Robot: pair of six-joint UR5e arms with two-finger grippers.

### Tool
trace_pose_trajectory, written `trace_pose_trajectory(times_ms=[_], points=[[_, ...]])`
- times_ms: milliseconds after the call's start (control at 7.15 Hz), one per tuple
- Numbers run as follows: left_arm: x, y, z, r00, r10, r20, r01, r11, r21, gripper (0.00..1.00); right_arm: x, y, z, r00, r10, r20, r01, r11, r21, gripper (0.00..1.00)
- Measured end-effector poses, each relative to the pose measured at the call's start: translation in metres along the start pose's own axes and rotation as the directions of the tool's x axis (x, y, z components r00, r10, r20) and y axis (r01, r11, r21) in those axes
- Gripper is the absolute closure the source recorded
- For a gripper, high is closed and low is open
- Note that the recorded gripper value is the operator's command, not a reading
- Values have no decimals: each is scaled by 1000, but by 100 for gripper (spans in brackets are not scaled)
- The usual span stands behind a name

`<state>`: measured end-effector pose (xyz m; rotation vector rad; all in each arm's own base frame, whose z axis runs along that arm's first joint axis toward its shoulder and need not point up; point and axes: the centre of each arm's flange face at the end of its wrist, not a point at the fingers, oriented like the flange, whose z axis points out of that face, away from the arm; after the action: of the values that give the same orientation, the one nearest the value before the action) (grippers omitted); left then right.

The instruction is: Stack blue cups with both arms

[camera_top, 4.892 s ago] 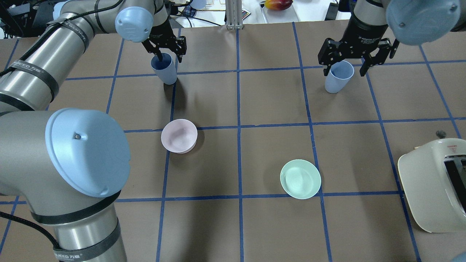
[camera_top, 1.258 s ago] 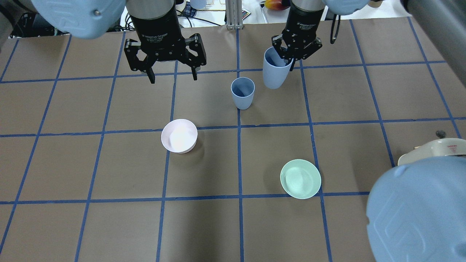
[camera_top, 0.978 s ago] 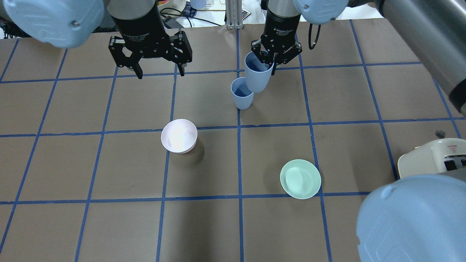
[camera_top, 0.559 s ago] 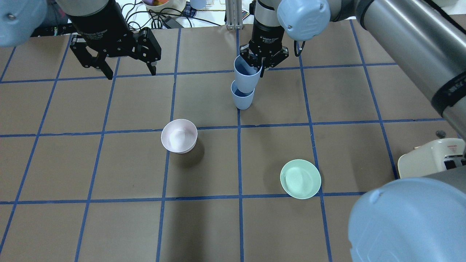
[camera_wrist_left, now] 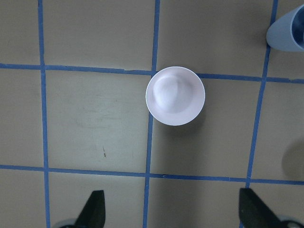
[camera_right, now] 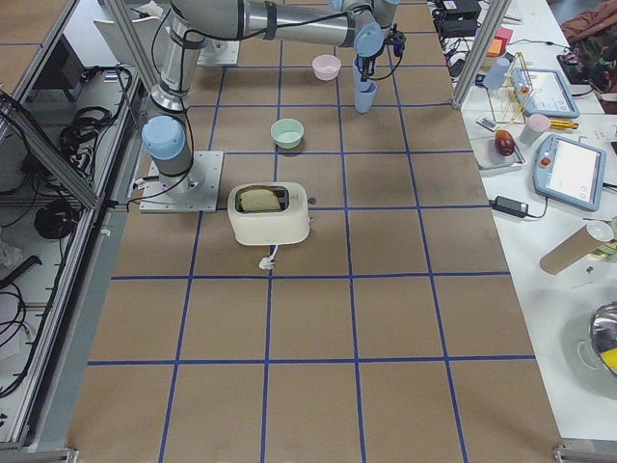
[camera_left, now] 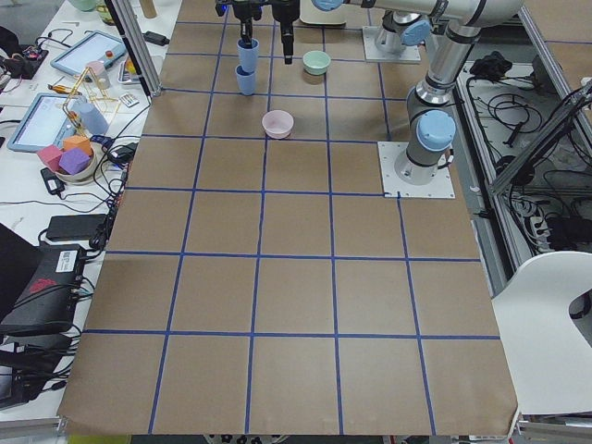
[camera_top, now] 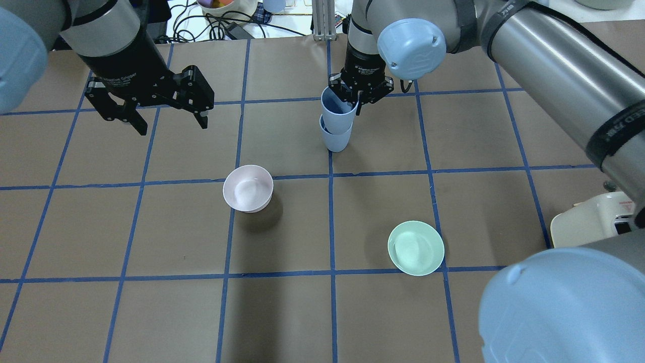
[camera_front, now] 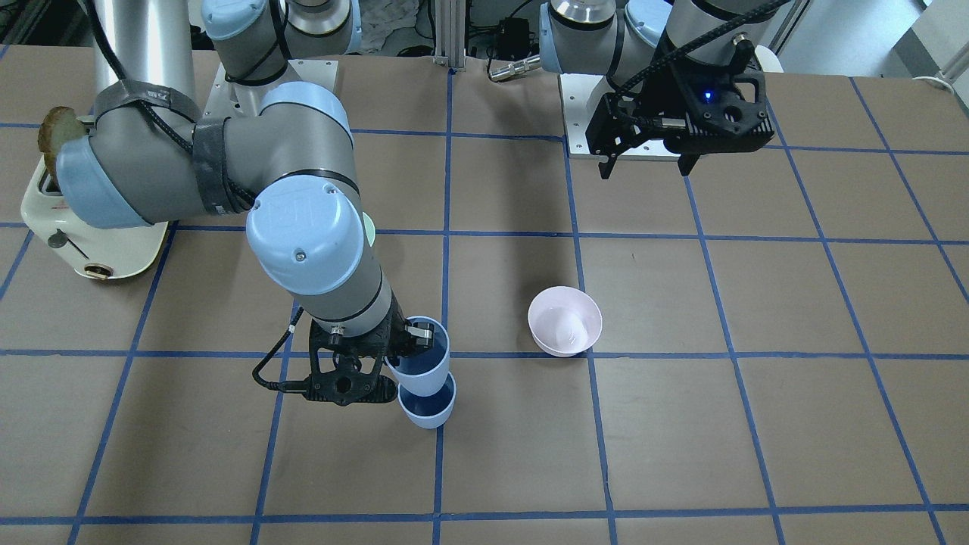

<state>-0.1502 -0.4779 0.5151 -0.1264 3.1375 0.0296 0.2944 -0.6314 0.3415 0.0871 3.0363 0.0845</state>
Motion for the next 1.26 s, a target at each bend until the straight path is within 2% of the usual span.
trace_pose_trajectory(times_ms=[1258], points=[[-2, -7, 1, 1000, 0, 1, 0, 1000, 27, 0, -2, -9, 4, 1000, 19, 1, -19, 999, 36, 100]])
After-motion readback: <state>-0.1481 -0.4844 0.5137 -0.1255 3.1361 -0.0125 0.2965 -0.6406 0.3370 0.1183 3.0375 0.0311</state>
